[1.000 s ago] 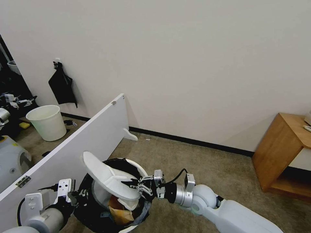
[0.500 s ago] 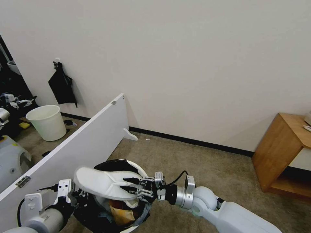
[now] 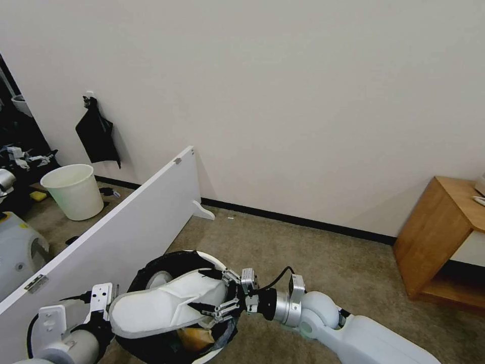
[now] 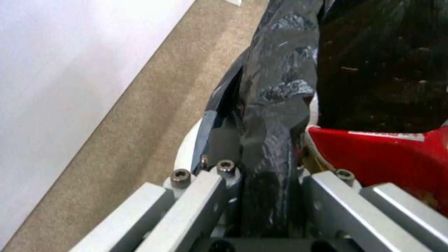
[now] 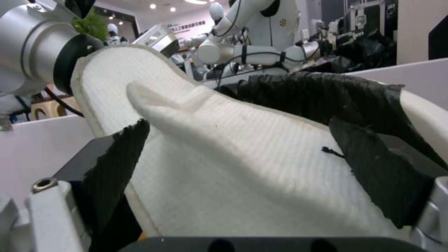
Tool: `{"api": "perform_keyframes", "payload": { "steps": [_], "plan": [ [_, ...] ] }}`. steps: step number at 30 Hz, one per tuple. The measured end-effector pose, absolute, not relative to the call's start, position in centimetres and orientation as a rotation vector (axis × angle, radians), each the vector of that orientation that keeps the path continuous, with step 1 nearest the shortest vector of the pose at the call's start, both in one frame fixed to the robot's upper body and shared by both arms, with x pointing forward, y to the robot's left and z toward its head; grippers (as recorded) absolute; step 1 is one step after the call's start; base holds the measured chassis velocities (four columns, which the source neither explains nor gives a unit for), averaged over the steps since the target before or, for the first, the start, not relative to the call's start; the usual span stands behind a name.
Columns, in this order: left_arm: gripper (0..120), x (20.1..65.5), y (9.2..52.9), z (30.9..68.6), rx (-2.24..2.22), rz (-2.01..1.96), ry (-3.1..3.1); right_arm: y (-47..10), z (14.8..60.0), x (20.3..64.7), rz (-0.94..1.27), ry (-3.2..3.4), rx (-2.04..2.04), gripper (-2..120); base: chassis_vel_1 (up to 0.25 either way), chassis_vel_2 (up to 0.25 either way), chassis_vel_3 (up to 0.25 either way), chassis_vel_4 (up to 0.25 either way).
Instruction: Pick up the trash bin, then pick up the garbage from the floor and place it into the trash bin.
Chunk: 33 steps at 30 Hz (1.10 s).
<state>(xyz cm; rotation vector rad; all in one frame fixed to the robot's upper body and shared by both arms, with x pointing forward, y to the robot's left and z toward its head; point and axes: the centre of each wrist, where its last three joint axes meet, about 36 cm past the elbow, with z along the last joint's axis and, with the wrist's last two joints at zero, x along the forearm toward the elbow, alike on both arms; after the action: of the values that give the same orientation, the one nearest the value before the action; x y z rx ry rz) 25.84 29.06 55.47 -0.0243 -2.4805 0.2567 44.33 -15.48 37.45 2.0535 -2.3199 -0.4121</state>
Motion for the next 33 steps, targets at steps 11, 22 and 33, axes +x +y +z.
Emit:
{"api": "perform_keyframes", "payload": {
  "steps": [11, 22, 33],
  "plan": [
    [3, 25.6, 28.82, 55.09, -0.017, 0.275, -2.417, -15.62, 37.46, 44.46, -0.406, -2.321, 2.048, 100, 0.0, 0.0, 0.0, 0.0],
    [3, 25.46, 29.18, 55.15, -0.004, 0.256, -2.371, -15.79, 37.16, 44.6, -0.405, -2.324, 2.033, 100, 0.0, 0.0, 0.0, 0.0],
    [3, 25.74, 29.47, 55.6, -0.001, 0.258, -2.385, -16.38, 37.5, 44.61, -0.398, -2.336, 2.033, 100, 0.0, 0.0, 0.0, 0.0]
  ]
}}
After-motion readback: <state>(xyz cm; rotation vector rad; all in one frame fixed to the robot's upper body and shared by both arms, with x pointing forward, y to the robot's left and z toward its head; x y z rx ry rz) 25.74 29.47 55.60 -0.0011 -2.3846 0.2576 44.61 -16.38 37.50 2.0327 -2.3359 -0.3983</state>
